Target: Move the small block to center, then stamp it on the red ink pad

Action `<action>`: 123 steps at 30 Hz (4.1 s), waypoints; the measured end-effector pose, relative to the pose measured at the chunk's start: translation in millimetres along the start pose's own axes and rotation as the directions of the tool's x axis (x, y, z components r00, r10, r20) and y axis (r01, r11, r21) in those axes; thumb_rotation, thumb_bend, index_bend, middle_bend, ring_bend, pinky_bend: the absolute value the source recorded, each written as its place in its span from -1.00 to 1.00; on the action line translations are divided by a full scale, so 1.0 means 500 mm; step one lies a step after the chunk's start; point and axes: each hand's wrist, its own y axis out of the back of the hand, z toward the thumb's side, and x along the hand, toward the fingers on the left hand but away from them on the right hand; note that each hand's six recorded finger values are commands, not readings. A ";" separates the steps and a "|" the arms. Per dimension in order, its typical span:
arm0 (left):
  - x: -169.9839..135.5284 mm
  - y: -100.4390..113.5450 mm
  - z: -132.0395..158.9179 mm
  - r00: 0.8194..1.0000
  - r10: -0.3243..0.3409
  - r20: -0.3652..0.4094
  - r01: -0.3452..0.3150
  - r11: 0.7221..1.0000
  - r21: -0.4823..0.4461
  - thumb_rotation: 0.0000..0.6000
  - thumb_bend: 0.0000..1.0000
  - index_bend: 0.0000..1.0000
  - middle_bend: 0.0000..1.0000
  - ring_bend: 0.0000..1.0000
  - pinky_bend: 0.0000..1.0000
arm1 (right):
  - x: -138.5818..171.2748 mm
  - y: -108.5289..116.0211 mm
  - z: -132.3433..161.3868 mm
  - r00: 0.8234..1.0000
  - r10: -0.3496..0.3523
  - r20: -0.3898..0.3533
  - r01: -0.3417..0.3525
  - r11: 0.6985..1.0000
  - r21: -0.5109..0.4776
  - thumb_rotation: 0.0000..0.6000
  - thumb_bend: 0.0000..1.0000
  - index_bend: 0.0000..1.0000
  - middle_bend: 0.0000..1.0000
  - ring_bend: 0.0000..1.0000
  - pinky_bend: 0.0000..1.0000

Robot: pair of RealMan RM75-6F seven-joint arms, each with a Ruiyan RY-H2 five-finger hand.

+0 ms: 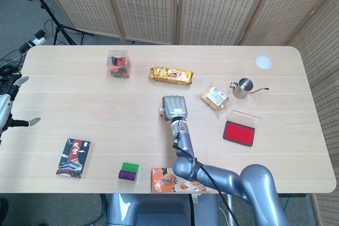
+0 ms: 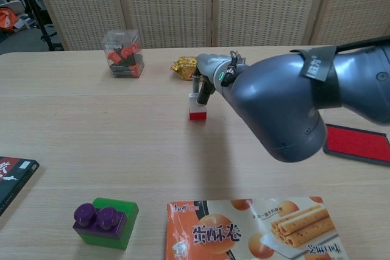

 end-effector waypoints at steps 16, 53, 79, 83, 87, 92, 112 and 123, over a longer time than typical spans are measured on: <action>-0.008 -0.017 0.015 0.999 -0.029 0.024 0.028 0.999 0.026 1.00 -0.97 -1.00 -1.00 -1.00 -1.00 | 0.074 0.124 -0.049 0.993 -0.085 -0.078 0.087 0.996 0.014 1.00 0.28 0.13 0.94 0.80 1.00; -0.015 -0.085 0.046 0.997 -0.075 0.030 0.070 0.988 0.140 1.00 -0.96 -1.00 -1.00 -1.00 -1.00 | 0.255 0.058 -0.601 0.997 0.007 0.079 -0.012 0.997 0.071 1.00 0.34 0.13 0.95 0.80 1.00; -0.015 -0.088 0.046 0.997 -0.074 0.023 0.070 0.987 0.143 1.00 -0.96 -1.00 -1.00 -1.00 -1.00 | 0.248 0.034 -0.605 0.997 -0.001 0.075 0.005 0.998 -0.059 1.00 0.34 0.13 0.95 0.80 1.00; -0.016 -0.088 0.046 0.997 -0.074 0.023 0.070 0.987 0.143 1.00 -0.96 -1.00 -1.00 -1.00 -1.00 | 0.245 0.023 -0.612 0.996 0.004 0.086 0.003 0.996 -0.087 1.00 0.34 0.13 0.95 0.80 1.00; -0.016 -0.090 0.046 0.997 -0.077 0.023 0.072 0.987 0.145 1.00 -0.96 -1.00 -1.00 -1.00 -1.00 | 0.245 0.014 -0.614 0.996 0.010 0.089 -0.001 0.995 -0.104 1.00 0.34 0.13 0.95 0.80 1.00; -0.017 -0.091 0.046 0.996 -0.082 0.021 0.078 0.986 0.145 1.00 -0.95 -1.00 -1.00 -1.00 -1.00 | 0.246 0.008 -0.613 0.996 0.012 0.087 -0.002 0.992 -0.125 1.00 0.34 0.13 0.95 0.80 1.00; -0.019 -0.086 0.044 0.997 -0.080 0.023 0.076 0.988 0.135 1.00 -0.95 -1.00 -1.00 -1.00 -1.00 | 0.247 -0.017 -0.608 0.996 0.036 0.083 -0.026 0.994 -0.110 1.00 0.34 0.13 0.95 0.80 1.00; -0.021 -0.083 0.044 0.997 -0.077 0.026 0.073 0.989 0.129 1.00 -0.95 -1.00 -1.00 -1.00 -1.00 | 0.248 -0.014 -0.608 0.996 0.035 0.087 -0.026 0.994 -0.107 1.00 0.34 0.13 0.95 0.80 1.00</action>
